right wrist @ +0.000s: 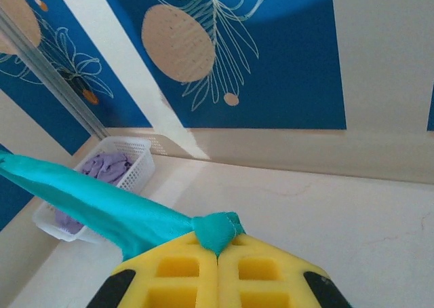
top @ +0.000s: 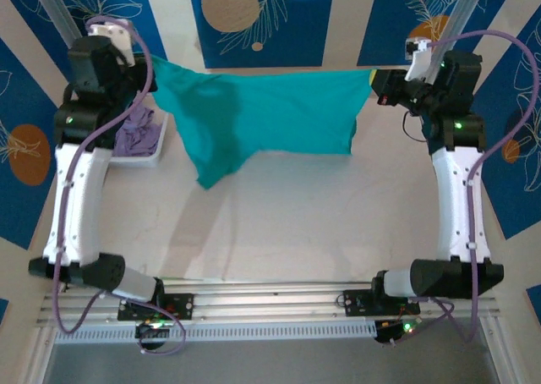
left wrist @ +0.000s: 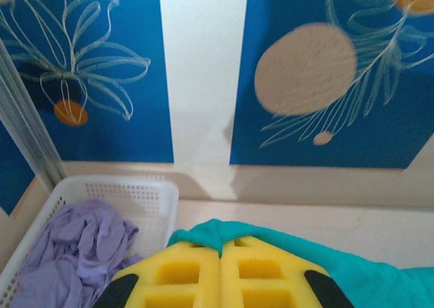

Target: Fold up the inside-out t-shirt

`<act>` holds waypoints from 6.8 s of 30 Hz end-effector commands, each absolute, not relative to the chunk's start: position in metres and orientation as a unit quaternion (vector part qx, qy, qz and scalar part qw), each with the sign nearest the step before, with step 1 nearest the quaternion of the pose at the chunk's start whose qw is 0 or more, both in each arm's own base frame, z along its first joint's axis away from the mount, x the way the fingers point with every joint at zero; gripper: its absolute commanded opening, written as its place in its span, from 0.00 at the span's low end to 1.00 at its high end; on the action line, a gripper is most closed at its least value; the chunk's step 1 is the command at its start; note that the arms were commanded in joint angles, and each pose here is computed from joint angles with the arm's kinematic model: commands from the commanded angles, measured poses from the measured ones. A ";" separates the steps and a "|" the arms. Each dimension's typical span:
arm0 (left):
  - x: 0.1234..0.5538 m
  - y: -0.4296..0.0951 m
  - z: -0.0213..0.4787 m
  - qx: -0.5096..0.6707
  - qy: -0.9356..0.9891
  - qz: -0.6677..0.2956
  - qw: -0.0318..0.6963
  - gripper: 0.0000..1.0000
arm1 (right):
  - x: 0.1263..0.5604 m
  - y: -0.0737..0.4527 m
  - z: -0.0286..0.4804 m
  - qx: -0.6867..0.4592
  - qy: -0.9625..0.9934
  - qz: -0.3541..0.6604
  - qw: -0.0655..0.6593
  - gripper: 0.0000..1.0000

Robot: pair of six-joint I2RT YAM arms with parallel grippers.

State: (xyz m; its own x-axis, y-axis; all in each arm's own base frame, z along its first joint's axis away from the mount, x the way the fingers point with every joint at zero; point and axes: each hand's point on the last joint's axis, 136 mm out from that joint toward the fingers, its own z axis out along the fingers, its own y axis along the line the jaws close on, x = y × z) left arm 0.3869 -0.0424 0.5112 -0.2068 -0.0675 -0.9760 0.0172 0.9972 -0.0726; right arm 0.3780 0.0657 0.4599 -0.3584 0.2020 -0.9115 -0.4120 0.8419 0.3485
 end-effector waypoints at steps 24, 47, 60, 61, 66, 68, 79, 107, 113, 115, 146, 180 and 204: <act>0.341 -0.037 0.567 -0.017 0.658 -0.074 0.750 0.00 | 0.318 0.040 0.507 -0.067 0.730 0.155 0.662 0.00; 0.632 -0.108 0.213 -0.046 0.878 -0.148 0.453 0.64 | 0.568 0.036 0.176 0.031 0.921 0.140 0.363 0.39; 0.401 -0.165 0.160 -0.071 0.875 -0.329 0.349 0.67 | 0.325 0.033 0.103 0.171 0.955 0.139 0.200 0.46; 0.386 -0.169 0.153 -0.063 0.882 -0.328 0.334 0.67 | 0.313 0.029 0.095 0.188 0.954 0.135 0.190 0.47; 0.331 -0.184 0.123 -0.025 0.909 -0.319 0.265 0.67 | 0.274 0.014 0.065 0.249 0.953 0.102 0.137 0.46; 0.315 -0.188 0.114 -0.018 0.916 -0.317 0.246 0.67 | 0.264 0.009 0.057 0.270 0.951 0.088 0.121 0.46; 0.289 -0.188 0.112 -0.009 0.923 -0.310 0.228 0.68 | 0.255 0.008 0.037 0.292 0.952 0.080 0.054 0.46; 0.231 -0.157 0.074 -0.011 0.963 -0.221 0.151 0.66 | 0.250 0.023 0.023 0.230 0.970 0.082 0.012 0.12; 0.187 -0.132 0.056 -0.045 0.979 -0.153 0.128 0.65 | 0.259 0.024 0.041 0.226 0.968 0.095 0.062 0.00; 0.174 -0.121 0.053 -0.062 0.982 -0.129 0.125 0.65 | 0.259 0.025 0.043 0.224 0.967 0.101 0.069 0.00; 0.136 -0.127 0.020 -0.039 0.991 -0.105 0.075 0.00 | 0.249 0.034 0.050 0.230 0.958 0.144 0.093 0.00; 0.358 -0.080 0.168 -0.147 0.918 -0.236 0.283 0.00 | 0.375 0.034 0.087 0.214 0.936 0.242 0.137 0.10; 0.517 -0.055 0.112 -0.222 0.902 -0.226 0.295 0.42 | 0.466 0.025 0.067 0.211 0.943 0.215 0.140 0.32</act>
State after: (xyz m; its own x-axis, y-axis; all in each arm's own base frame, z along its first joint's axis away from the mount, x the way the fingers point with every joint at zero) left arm 0.5036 -0.0684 0.0896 -0.7778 -0.4974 -0.3843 -0.2600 0.8112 -0.5238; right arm 0.4656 0.0278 0.0559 -0.8676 0.4703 -0.1618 0.3453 0.8037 0.4846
